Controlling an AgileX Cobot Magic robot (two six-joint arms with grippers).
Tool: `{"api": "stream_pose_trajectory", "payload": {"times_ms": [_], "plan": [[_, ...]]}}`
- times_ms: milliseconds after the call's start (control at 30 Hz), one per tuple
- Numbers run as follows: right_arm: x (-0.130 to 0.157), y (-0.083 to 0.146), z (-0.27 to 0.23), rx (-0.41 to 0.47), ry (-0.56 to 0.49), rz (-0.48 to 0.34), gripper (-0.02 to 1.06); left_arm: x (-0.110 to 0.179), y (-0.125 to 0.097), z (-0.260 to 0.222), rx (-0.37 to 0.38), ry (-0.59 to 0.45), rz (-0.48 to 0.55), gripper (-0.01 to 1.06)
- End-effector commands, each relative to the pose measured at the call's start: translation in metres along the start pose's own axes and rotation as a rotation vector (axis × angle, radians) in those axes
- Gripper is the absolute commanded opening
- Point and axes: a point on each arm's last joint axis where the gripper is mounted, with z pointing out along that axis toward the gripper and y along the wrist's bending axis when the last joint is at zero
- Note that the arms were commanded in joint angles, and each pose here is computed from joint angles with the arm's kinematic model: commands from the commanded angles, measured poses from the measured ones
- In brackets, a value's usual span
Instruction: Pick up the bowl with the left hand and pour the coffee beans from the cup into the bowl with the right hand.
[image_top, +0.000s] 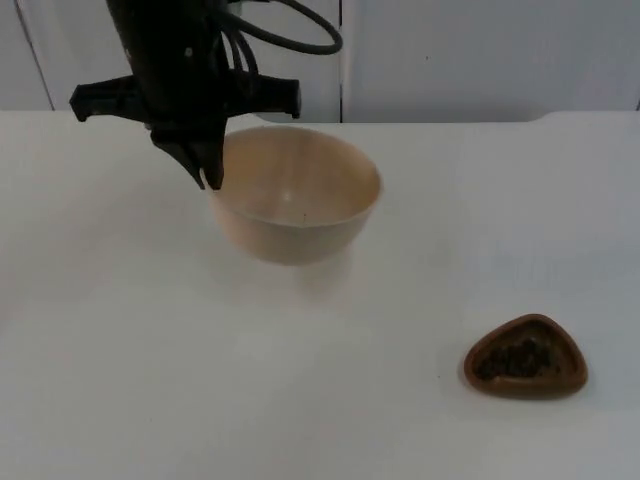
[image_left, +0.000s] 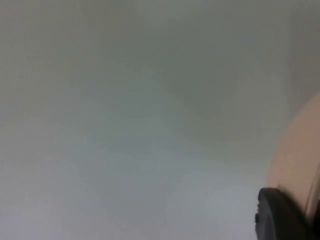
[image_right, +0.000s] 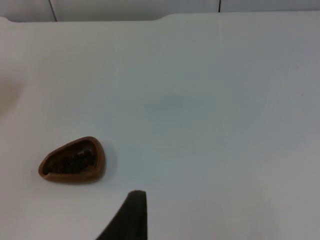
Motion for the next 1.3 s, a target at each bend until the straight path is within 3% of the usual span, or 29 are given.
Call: {"api": "stream_pose_trajectory", "payload": {"times_ms": [0,367,567,733,1133,1267], "plan": [[0.0,0.0,0.001,0.007,-0.005,-0.01,1.05,0.011,0.001,-0.008,0.019,-0.026,-0.009,0.0],[0.0,0.0,0.001,0.007,-0.005,-0.01,1.05,0.087,0.024,-0.04,0.101,-0.109,-0.057,0.0],[0.0,0.0,0.001,0.007,-0.005,-0.01,1.05,0.11,0.032,-0.048,0.091,-0.068,-0.06,0.0],[0.0,0.0,0.001,0.007,-0.005,-0.01,1.05,0.12,0.034,-0.047,0.074,0.018,-0.064,0.0],[0.0,0.0,0.001,0.007,-0.005,-0.01,1.05,0.119,0.033,-0.047,0.081,0.0,-0.056,0.0],[0.0,0.0,0.001,0.007,-0.005,-0.01,1.05,0.121,0.022,-0.048,0.073,-0.035,0.016,0.0]]}}
